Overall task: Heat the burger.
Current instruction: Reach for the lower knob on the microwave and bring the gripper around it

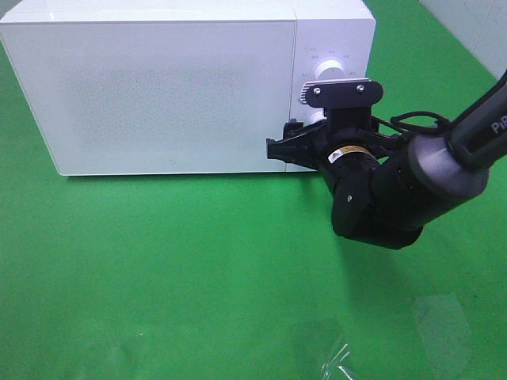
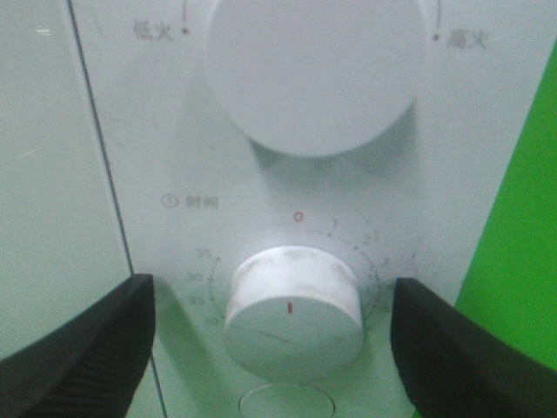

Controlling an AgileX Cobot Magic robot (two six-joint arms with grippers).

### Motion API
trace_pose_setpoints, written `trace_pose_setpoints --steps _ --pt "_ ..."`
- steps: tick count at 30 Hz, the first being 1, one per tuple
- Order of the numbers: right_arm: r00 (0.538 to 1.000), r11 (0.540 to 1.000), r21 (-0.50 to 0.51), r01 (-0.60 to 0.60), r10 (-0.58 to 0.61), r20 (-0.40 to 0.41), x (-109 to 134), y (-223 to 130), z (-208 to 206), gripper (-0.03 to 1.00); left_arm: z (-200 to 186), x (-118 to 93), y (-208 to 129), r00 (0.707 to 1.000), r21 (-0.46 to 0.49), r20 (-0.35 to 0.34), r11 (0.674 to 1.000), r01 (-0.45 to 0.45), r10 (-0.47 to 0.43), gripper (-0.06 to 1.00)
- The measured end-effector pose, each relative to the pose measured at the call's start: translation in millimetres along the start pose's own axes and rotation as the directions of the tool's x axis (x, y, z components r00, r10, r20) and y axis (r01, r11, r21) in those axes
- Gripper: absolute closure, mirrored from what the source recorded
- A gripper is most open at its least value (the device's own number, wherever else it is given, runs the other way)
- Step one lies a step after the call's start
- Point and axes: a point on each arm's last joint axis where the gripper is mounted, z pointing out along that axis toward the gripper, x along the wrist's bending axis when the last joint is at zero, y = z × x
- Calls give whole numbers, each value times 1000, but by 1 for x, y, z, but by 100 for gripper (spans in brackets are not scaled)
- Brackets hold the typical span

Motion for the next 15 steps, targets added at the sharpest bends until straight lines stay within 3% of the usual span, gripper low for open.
trace_pose_setpoints --steps 4,15 --pt "1000 1000 2 -3 3 6 -1 0 1 27 0 0 0 1000 0 0 1000 0 0 -5" --pt "1000 1000 -17 -6 7 18 -2 1 1 53 0 0 0 1000 0 0 1000 0 0 -5"
